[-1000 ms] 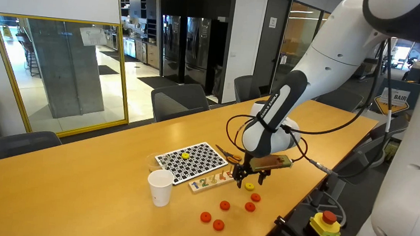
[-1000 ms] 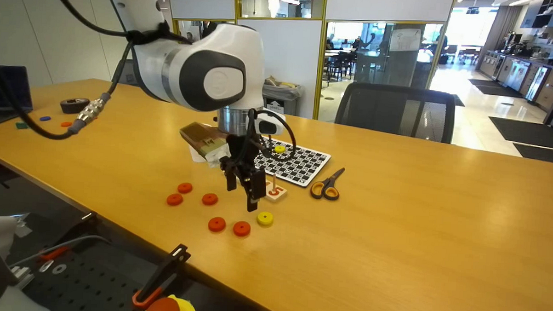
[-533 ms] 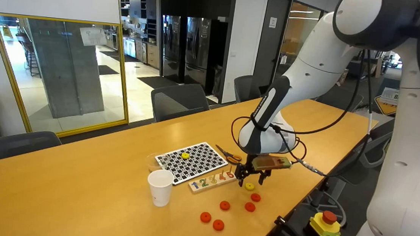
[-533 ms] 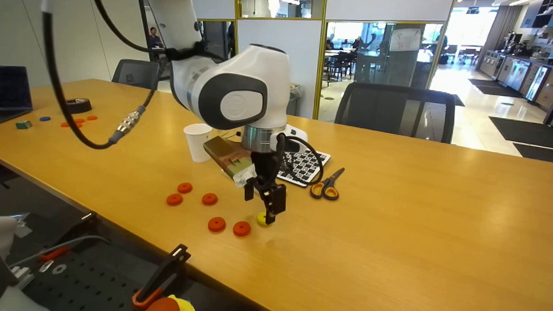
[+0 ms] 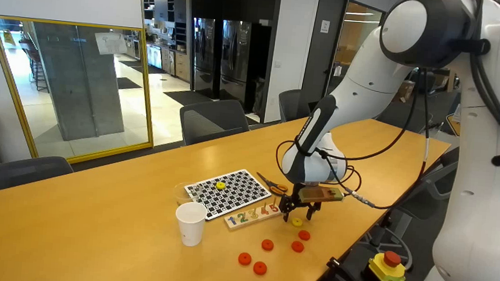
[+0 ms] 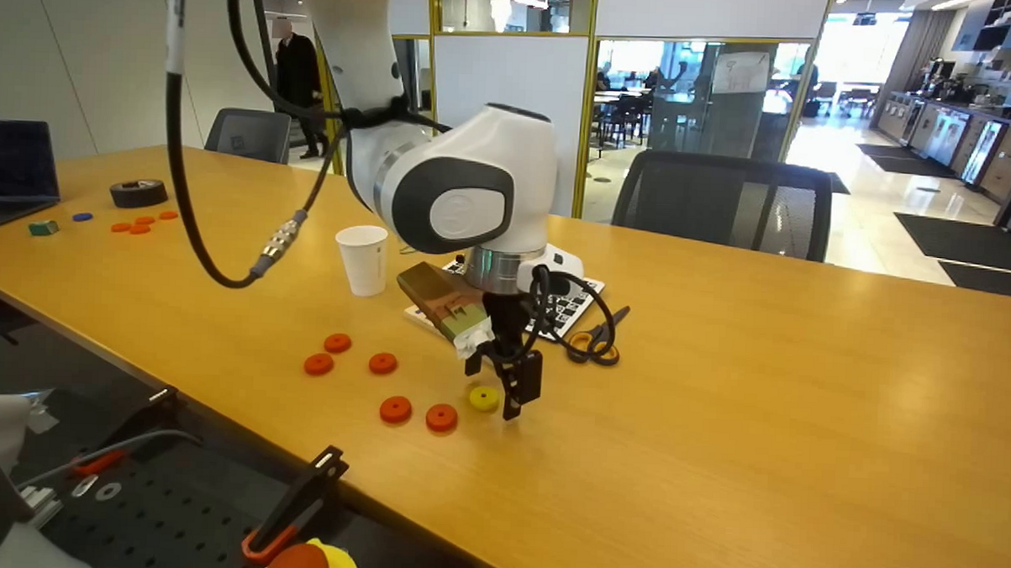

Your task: Put the round yellow blocks in the white cup then put the round orange blocks in the clear cup respectively one at a time

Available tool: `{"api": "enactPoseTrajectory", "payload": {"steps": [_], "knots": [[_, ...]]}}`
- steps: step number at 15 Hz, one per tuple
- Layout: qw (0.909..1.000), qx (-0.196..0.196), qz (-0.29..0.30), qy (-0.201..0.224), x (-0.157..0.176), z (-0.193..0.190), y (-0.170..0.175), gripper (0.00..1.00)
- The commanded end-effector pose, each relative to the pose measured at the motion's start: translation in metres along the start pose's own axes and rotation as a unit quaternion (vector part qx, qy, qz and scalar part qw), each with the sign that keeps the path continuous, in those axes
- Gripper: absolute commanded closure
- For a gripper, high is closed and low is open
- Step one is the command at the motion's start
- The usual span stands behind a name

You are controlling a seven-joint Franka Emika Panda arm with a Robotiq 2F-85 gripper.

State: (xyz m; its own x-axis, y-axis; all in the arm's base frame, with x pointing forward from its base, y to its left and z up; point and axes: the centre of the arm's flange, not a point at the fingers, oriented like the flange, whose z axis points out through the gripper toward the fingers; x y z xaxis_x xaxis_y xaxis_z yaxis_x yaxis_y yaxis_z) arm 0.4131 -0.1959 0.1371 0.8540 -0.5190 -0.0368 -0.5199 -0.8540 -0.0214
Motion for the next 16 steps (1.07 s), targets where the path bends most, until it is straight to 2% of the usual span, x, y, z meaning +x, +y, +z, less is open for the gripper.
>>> {"api": "enactPoseTrajectory", "payload": {"steps": [1,11,12,13,16], "knots": [[1.0000,0.007,-0.004,-0.005,0.0084,0.0049,0.0013,0.00],[0.9999,0.005,0.000,-0.011,0.0004,0.0019,0.0012,0.00],[0.9999,0.005,-0.001,-0.012,0.0008,0.0027,0.0013,0.25],[0.9999,0.005,0.000,-0.014,0.0007,0.0027,0.0010,0.27],[0.9998,0.004,0.005,-0.017,0.0002,-0.0018,0.0013,0.50]]}}
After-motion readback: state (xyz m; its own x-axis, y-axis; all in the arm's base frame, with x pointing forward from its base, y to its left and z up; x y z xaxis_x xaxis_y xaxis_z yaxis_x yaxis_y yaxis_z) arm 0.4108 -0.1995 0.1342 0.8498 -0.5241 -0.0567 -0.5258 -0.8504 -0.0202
